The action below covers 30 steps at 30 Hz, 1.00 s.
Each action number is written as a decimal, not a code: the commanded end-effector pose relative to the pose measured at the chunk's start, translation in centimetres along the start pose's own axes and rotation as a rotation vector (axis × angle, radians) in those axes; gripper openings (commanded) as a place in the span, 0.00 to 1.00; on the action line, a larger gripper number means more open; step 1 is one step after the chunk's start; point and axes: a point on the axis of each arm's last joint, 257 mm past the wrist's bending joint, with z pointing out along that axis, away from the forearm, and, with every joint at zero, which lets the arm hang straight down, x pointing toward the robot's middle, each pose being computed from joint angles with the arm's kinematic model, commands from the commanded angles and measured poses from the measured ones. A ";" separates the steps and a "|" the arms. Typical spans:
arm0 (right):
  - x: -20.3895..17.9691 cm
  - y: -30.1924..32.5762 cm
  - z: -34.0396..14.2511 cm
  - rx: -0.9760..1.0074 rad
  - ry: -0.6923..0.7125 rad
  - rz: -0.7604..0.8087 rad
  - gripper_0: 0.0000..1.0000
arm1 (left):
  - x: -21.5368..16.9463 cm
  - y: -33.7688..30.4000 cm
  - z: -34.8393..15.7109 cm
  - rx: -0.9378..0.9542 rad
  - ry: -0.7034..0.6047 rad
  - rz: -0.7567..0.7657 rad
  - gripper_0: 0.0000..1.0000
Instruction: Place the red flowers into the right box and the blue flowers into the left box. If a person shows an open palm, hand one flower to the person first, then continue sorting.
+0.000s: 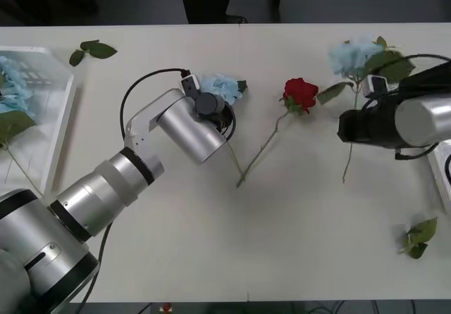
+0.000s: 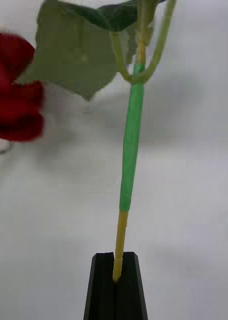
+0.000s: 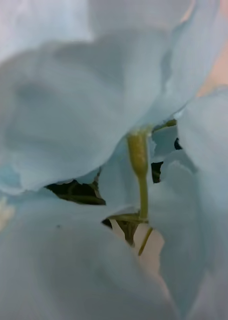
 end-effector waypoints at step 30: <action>-2.7 27.4 -23.0 -1.111 -0.257 -0.331 0.00 | -1.0 0.7 1.0 0.011 -0.046 0.056 1.00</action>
